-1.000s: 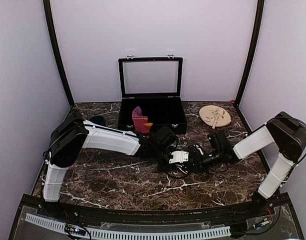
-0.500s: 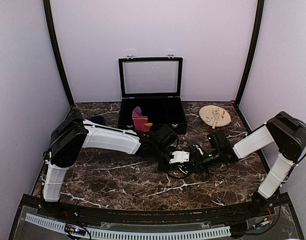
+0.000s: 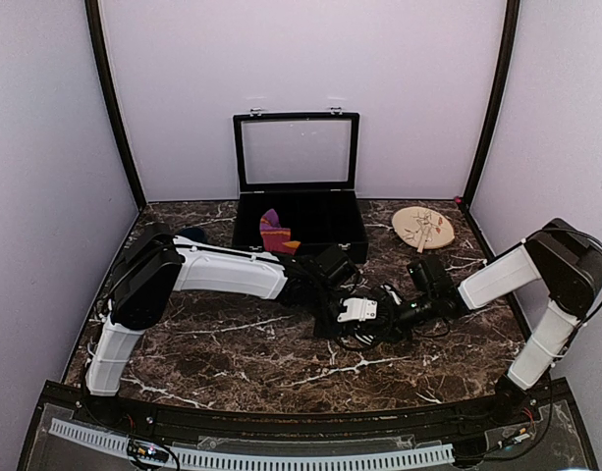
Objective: Roll the socks
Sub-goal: Roll the sock at the center of the board.
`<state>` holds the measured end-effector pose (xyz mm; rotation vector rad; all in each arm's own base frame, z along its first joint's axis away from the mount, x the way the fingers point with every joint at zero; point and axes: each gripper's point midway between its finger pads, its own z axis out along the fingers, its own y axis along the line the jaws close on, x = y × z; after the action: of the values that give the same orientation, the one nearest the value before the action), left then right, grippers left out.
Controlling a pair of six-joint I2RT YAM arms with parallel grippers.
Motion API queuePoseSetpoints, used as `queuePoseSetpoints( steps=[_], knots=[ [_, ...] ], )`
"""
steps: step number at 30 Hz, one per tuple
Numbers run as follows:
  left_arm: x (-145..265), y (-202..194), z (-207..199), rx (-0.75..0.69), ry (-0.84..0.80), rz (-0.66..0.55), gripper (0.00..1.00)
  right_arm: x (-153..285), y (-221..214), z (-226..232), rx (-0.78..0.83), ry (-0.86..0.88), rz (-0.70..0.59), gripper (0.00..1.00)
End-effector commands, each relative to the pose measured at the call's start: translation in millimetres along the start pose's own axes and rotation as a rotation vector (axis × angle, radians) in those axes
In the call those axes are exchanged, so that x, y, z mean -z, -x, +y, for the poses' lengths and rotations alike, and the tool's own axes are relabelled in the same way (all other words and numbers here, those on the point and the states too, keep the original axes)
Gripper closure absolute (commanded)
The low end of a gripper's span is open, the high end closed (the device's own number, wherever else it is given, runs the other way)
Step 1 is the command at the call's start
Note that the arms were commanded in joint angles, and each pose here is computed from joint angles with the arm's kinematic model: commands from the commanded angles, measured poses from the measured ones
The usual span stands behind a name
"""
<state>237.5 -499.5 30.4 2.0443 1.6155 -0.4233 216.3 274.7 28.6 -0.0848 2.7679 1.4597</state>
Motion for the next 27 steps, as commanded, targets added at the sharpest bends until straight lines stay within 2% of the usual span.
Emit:
queuePoseSetpoints(
  steps=[1, 4, 17, 27],
  knots=[
    [0.4, -6.1, -16.8, 0.036, -0.074, 0.034, 1.0, 7.3, 8.2, 8.5, 0.047, -0.011, -0.038, 0.66],
    [3.0, -6.0, -17.5, 0.051, -0.086, 0.037, 1.0, 11.1, 9.7, 6.4, 0.055, -0.041, -0.058, 0.61],
    [30.1, -31.5, -36.6, 0.209, -0.18, 0.116, 1.0, 31.0, 18.5, 2.9, 0.088, -0.137, -0.175, 0.55],
    [45.7, -28.9, -47.0, 0.335, -0.269, 0.081, 1.0, 59.1, 33.4, -11.5, 0.161, -0.328, -0.334, 0.55]
  ],
)
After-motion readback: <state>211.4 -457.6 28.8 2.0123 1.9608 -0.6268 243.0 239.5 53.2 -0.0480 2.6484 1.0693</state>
